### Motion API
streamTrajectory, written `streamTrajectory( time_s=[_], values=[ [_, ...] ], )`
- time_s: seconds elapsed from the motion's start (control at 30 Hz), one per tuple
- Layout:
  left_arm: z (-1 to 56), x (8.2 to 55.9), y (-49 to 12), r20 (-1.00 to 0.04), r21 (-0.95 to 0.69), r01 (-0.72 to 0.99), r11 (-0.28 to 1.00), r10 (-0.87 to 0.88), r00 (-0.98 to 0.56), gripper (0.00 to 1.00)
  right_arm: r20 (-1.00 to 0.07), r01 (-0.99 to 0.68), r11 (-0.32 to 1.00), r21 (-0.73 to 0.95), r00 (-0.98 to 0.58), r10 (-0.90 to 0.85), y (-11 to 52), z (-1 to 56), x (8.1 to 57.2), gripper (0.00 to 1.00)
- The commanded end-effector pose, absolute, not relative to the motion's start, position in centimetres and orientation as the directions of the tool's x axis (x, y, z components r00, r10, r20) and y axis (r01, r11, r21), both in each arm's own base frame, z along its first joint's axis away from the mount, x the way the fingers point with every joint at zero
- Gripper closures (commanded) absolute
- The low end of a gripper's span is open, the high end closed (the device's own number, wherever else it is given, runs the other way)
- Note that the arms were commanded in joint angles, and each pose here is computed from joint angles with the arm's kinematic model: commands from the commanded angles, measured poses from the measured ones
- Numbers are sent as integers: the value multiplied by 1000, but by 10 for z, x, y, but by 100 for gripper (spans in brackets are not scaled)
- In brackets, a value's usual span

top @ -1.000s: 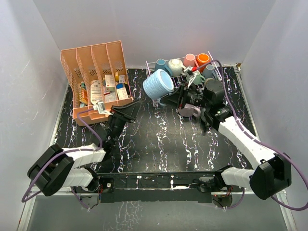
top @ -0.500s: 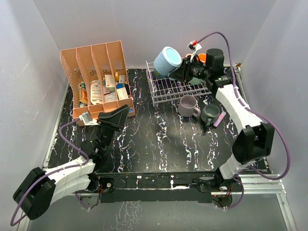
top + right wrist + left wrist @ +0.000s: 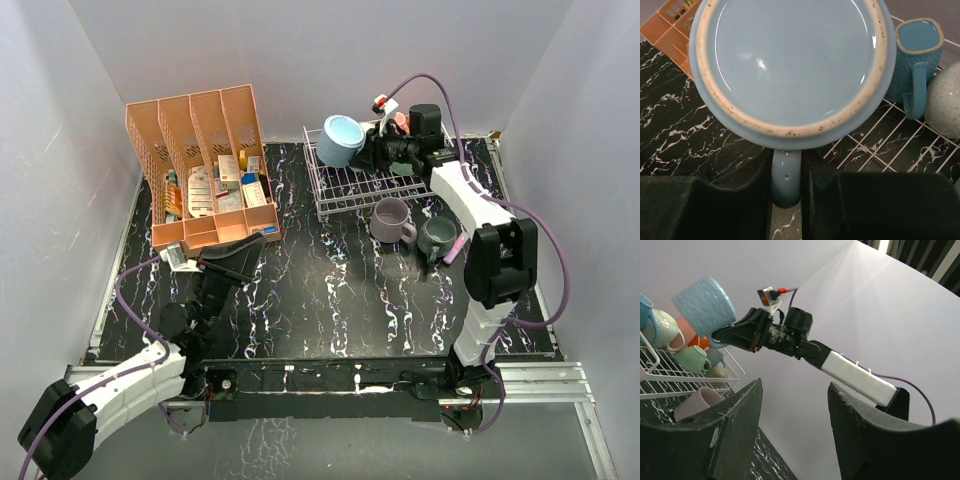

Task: Load the cups into the dish rack
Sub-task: Turn the cup upside down in the dish rack.

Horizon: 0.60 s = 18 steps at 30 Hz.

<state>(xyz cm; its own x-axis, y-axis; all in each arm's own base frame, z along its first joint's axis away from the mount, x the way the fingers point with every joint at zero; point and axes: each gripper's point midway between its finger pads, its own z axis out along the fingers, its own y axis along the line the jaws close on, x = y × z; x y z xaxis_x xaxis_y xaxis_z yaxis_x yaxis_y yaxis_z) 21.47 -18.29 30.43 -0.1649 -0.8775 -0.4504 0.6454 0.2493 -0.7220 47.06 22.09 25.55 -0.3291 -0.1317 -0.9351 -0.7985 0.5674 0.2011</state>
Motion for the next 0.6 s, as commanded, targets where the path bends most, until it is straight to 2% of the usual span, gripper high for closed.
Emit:
streamTrajectory(
  time_s=[0.0,0.57],
  values=[
    [298,206,-187,-471,-718,654,239,-858,-203,47,-991,-836,548,-3,-72,-114,225,316,500,92],
    [294,209,-192,-476,-735,635,237,-848,-235,48,-987,-785,618,32,-123,-105,222,243,543,92]
  ],
)
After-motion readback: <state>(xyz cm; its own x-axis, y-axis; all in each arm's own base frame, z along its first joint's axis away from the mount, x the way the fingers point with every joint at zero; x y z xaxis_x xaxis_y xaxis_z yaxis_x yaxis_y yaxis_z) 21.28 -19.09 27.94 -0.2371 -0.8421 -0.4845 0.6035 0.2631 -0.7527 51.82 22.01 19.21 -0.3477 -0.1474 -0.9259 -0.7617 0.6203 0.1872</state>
